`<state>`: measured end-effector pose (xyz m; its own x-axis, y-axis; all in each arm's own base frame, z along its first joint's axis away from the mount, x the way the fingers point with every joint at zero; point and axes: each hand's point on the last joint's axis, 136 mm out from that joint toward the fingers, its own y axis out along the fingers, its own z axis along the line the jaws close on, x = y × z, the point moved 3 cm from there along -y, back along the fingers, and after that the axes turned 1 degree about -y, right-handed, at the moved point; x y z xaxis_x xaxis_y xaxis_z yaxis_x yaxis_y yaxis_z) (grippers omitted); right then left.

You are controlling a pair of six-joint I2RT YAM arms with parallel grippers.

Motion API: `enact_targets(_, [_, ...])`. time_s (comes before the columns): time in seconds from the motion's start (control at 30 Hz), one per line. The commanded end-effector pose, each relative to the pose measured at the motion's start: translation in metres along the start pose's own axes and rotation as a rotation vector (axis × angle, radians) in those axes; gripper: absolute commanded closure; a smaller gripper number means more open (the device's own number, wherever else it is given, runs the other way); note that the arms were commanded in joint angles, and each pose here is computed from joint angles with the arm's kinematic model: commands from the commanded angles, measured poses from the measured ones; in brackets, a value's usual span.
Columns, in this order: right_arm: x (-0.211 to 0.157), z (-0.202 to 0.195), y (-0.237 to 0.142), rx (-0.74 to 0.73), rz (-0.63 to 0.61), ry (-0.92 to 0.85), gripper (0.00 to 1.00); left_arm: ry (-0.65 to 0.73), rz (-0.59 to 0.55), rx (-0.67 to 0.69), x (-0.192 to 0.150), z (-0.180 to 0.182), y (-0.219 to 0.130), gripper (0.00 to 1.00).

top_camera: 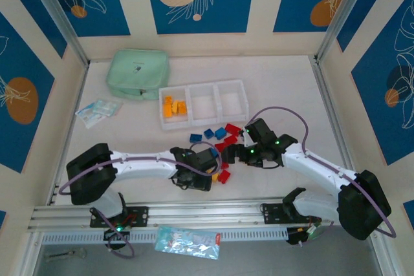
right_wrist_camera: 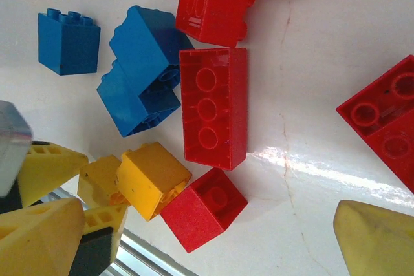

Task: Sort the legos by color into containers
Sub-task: Pick up the lego from the middle-left of the table, then place the lego in the container.

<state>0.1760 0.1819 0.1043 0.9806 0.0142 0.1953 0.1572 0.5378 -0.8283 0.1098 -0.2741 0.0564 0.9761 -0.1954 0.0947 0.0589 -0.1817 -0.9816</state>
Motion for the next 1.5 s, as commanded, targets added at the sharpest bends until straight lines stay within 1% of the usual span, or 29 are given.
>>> enact_targets(0.0, [-0.002,0.004,-0.002,0.032,0.005,0.009,0.01,0.029,0.005,-0.004,0.000,-0.007,0.000,0.33])
enact_targets(0.07, [-0.002,0.004,-0.002,0.036,0.005,0.009,0.01,0.027,-0.003,-0.006,0.001,-0.007,0.001,0.36])
enact_targets(0.2, [-0.001,0.006,-0.001,0.045,0.006,0.004,0.01,0.021,-0.002,0.017,-0.002,0.000,0.003,0.47])
enact_targets(0.3, [-0.001,0.006,-0.001,0.044,0.009,-0.003,0.01,0.013,-0.003,0.024,-0.004,0.005,0.003,0.51])
enact_targets(0.5, [0.002,0.017,-0.005,0.053,0.000,-0.050,0.01,0.008,-0.055,0.041,0.001,0.012,-0.013,0.55])
enact_targets(0.63, [0.005,0.028,-0.007,0.049,-0.009,-0.096,0.01,0.014,-0.117,0.083,0.010,0.023,-0.037,0.56])
enact_targets(0.73, [0.009,0.037,-0.007,0.053,-0.015,-0.119,0.01,0.009,-0.171,0.098,0.023,0.034,-0.058,0.56])
enact_targets(0.87, [0.015,0.053,-0.006,0.076,-0.027,-0.149,0.01,-0.020,-0.250,0.091,0.052,0.054,-0.087,0.56])
enact_targets(1.0, [0.023,0.067,-0.004,0.085,-0.038,-0.178,0.01,-0.061,-0.341,0.080,0.093,0.075,-0.113,0.55])
enact_targets(1.1, [0.030,0.076,-0.003,0.088,-0.050,-0.194,0.01,-0.081,-0.390,0.076,0.126,0.087,-0.124,0.55])
enact_targets(1.33, [0.048,0.087,-0.002,0.077,-0.108,-0.196,0.01,-0.122,-0.430,0.087,0.201,0.106,-0.127,0.56])
enact_targets(1.47, [0.056,0.090,-0.001,0.071,-0.133,-0.184,0.01,-0.145,-0.419,0.118,0.235,0.117,-0.112,0.56])
